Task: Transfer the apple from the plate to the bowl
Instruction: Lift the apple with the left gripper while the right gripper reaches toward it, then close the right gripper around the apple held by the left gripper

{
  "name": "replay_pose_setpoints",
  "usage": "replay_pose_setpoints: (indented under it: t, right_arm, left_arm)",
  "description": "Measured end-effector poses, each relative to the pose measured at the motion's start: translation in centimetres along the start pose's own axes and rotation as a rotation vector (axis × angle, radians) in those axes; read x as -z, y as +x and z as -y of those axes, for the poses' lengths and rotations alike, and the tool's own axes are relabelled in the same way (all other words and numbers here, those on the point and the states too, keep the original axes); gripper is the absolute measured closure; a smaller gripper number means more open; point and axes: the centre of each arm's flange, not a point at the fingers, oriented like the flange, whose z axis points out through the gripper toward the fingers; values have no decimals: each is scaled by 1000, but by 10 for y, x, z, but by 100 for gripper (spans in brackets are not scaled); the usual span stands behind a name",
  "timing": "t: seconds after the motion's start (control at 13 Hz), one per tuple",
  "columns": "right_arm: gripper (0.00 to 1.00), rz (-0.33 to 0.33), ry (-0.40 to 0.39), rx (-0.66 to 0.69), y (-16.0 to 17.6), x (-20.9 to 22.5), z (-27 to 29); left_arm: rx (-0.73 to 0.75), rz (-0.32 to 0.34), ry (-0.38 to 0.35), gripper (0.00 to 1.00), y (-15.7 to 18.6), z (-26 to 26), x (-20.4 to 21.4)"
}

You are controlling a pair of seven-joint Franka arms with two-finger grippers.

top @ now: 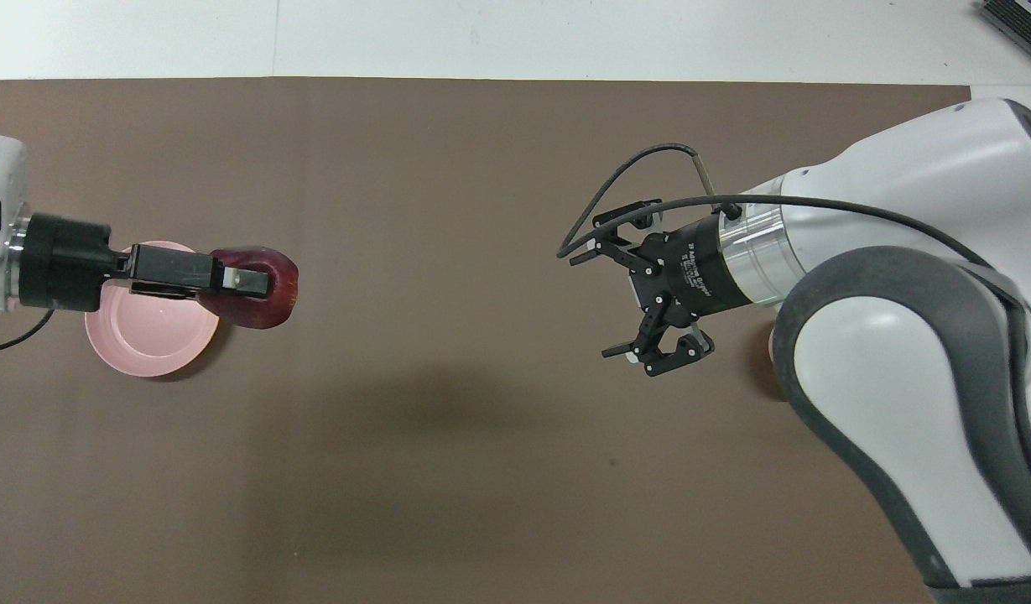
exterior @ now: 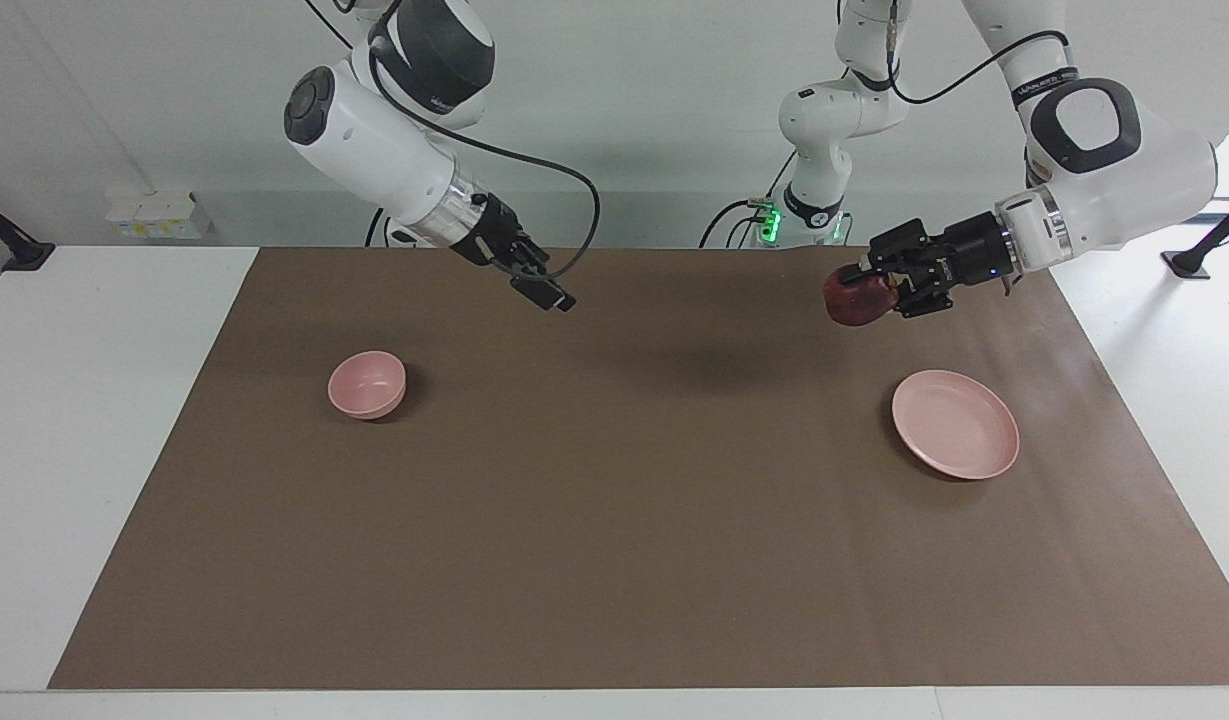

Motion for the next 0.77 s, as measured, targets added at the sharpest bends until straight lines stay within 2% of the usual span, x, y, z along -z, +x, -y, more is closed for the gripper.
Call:
replay_pose_setpoints:
  t: [0.15, 0.46, 0.62, 0.77]
  right_arm:
    - [0, 39, -1, -51, -11, -17, 4]
    - [0, 129, -21, -148, -26, -38, 6]
    - [0, 158, -16, -191, -33, -41, 7]
    - [0, 161, -10, -217, -38, -47, 8]
  left_arm:
    - [1, 9, -19, 30, -3, -15, -23]
    - [9, -30, 19, 30, -10, -46, -93]
    - [16, -41, -4, 30, -12, -54, -102]
    - [32, -66, -32, 30, -12, -58, -111]
